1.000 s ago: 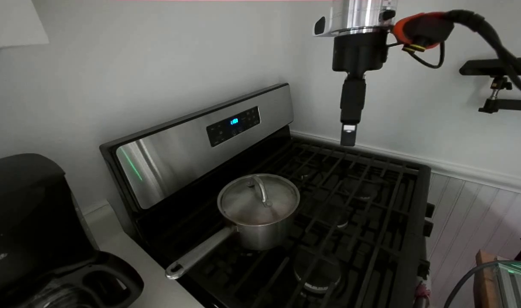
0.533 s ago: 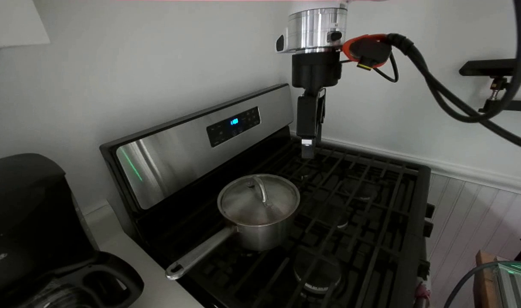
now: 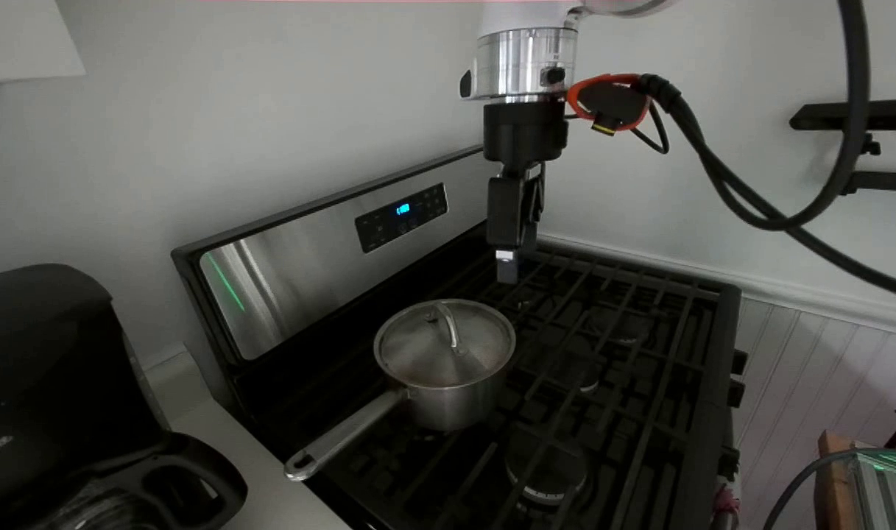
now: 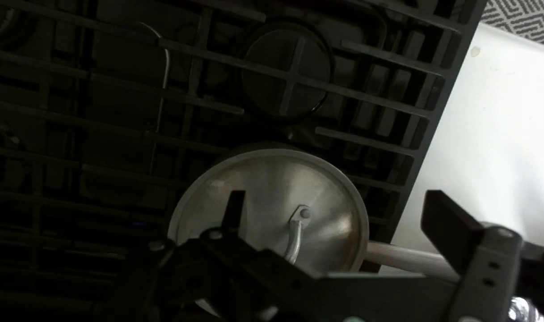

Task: Remove the lid from the pot, put it on the stove and move the pot to the right

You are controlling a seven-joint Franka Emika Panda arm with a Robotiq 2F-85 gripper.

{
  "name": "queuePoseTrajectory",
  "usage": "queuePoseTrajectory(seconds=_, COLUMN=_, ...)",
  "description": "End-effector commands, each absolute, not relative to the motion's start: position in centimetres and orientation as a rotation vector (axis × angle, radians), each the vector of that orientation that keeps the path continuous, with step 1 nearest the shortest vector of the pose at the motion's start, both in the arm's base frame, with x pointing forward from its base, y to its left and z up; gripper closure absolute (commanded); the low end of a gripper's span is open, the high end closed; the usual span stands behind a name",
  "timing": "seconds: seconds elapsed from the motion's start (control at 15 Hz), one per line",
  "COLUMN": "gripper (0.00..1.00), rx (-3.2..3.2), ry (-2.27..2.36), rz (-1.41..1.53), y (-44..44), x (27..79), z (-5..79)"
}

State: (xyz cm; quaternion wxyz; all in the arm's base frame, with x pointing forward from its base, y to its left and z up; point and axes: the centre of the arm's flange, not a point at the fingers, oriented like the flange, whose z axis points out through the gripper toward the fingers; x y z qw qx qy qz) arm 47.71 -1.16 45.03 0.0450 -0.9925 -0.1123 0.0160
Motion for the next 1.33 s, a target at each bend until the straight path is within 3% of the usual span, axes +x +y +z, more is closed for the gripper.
queuePoseTrajectory(seconds=0.0, gripper=0.0, rx=-3.032, ry=-0.204, rz=0.003, y=1.1, x=50.2, z=43.0)
queuePoseTrajectory(seconds=0.87, gripper=0.0, rx=-3.064, ry=-0.031, rz=-0.156, y=1.3, x=55.8, z=37.7)
queuePoseTrajectory(seconds=1.13, gripper=0.07, rx=-3.074, ry=0.009, rz=-0.135, y=1.4, x=55.9, z=36.9)
queuePoseTrajectory(seconds=1.27, gripper=0.01, rx=-3.075, ry=0.049, rz=-0.129, y=1.5, x=55.9, z=36.9)
